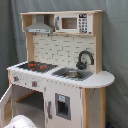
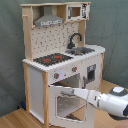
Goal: Play with the kitchen
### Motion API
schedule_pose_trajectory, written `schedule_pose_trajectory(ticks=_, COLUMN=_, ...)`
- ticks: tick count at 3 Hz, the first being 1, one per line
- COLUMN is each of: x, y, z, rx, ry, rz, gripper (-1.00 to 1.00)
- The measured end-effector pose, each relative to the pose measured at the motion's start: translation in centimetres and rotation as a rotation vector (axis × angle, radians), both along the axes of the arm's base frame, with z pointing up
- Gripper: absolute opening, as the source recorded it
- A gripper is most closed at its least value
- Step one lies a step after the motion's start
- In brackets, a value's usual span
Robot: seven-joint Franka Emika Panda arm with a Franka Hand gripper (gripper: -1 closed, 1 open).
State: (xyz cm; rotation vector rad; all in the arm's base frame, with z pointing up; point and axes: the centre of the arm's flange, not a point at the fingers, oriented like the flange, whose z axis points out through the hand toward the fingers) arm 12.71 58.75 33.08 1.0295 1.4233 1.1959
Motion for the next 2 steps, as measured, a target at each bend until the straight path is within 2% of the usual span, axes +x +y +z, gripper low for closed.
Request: schedule_pose_trajectory(ticks=2, x=-0.4, y=0.1, z=-3.7, rx=0.155, ry=0.036, rz=-0.001, gripper=1.00)
